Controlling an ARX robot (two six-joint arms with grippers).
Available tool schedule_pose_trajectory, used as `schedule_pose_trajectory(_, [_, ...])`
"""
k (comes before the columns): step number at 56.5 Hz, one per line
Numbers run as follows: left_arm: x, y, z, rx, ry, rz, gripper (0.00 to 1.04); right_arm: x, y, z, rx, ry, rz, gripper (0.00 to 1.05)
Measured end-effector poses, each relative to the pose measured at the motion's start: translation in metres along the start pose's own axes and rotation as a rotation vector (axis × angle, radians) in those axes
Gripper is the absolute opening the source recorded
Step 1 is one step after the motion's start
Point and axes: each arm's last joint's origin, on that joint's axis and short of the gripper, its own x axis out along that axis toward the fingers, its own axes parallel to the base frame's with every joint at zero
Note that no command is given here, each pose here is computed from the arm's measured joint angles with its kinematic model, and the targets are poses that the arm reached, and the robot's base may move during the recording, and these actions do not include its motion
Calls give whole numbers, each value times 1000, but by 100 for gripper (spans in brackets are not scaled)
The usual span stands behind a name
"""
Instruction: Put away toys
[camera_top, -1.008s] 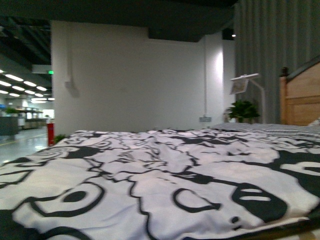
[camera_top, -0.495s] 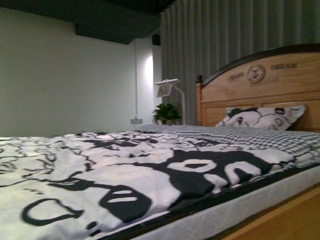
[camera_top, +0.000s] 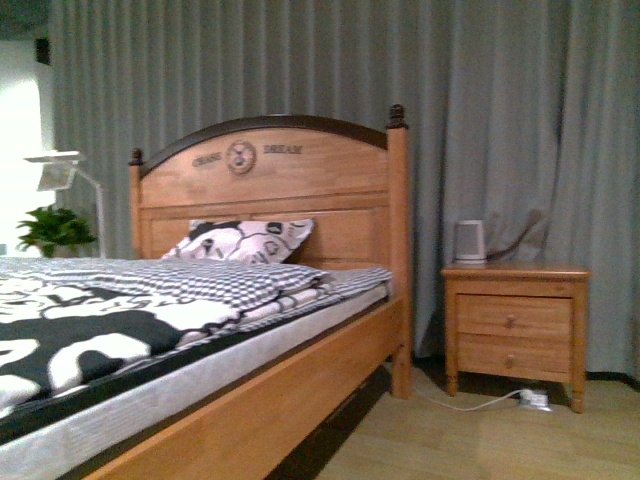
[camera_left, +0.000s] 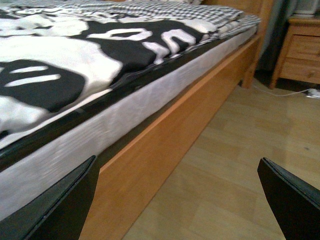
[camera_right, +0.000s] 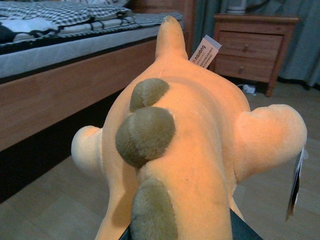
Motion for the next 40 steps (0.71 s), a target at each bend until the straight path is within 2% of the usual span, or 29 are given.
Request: schedule_pose_trajectory(40, [0,0,0,0,0,-6,98,0,0,0,0,0,-10,7])
